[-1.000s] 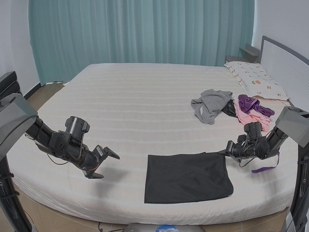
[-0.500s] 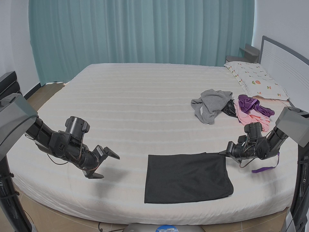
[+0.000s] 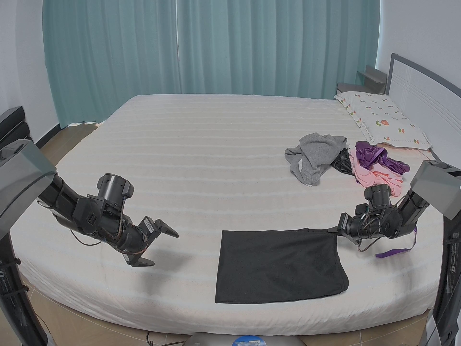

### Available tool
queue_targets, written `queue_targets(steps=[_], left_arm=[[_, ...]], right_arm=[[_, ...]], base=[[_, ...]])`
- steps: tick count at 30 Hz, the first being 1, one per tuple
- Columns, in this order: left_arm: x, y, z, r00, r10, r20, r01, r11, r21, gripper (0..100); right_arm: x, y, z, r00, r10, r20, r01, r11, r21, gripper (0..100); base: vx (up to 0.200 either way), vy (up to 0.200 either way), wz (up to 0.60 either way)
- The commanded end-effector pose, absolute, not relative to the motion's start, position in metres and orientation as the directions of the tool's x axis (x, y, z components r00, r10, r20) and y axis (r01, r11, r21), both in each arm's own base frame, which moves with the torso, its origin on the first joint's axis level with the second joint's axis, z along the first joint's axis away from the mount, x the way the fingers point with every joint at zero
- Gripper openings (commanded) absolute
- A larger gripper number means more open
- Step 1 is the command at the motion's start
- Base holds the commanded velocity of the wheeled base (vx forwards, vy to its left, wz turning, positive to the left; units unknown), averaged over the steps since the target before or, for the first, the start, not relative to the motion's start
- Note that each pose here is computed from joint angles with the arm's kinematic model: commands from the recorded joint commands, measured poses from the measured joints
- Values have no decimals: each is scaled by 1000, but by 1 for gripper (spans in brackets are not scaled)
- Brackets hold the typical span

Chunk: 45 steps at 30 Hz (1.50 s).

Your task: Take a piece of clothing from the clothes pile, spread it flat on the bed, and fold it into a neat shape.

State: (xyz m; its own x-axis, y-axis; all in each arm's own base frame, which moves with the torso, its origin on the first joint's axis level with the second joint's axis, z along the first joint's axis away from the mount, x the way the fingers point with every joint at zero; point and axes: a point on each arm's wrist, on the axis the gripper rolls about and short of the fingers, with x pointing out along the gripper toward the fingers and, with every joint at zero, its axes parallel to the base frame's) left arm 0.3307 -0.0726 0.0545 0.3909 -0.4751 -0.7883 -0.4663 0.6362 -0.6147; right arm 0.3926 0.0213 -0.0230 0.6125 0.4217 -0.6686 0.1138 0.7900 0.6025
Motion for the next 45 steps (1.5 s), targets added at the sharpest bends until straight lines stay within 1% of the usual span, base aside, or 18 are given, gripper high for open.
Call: queue_targets(steps=[1,8,15,22,25,28,40,45], left_arm=[[331,-73,55,392,-475,-787,-465,636,-616,100],[331,-73,54,390,-475,-789,-466,637,-614,100],[331,-74,55,391,-477,-787,-463,637,-616,100],[330,-77,55,384,-480,-789,-459,642,-614,100],[328,-80,55,380,-482,-789,-454,646,-613,100],[328,-83,55,376,-485,-789,-449,650,-613,100],[326,-88,55,368,-492,-789,-444,653,-614,100],[325,-93,56,361,-497,-789,-433,659,-614,100]], right_arm=[[393,22,-27,606,425,-673,115,790,602,100],[392,23,-24,610,431,-665,105,787,607,100],[386,23,-6,631,436,-642,93,779,620,100],[383,22,-1,637,430,-640,97,779,620,100],[384,22,1,645,429,-633,102,772,627,100],[384,22,3,650,428,-628,117,760,639,100],[385,22,4,666,427,-612,108,756,645,100],[386,22,5,667,428,-610,105,756,646,100]], base=[[0,0,0],[0,0,0],[0,0,0],[0,0,0],[-200,0,0],[-200,200,0],[0,0,0],[0,-200,0]])
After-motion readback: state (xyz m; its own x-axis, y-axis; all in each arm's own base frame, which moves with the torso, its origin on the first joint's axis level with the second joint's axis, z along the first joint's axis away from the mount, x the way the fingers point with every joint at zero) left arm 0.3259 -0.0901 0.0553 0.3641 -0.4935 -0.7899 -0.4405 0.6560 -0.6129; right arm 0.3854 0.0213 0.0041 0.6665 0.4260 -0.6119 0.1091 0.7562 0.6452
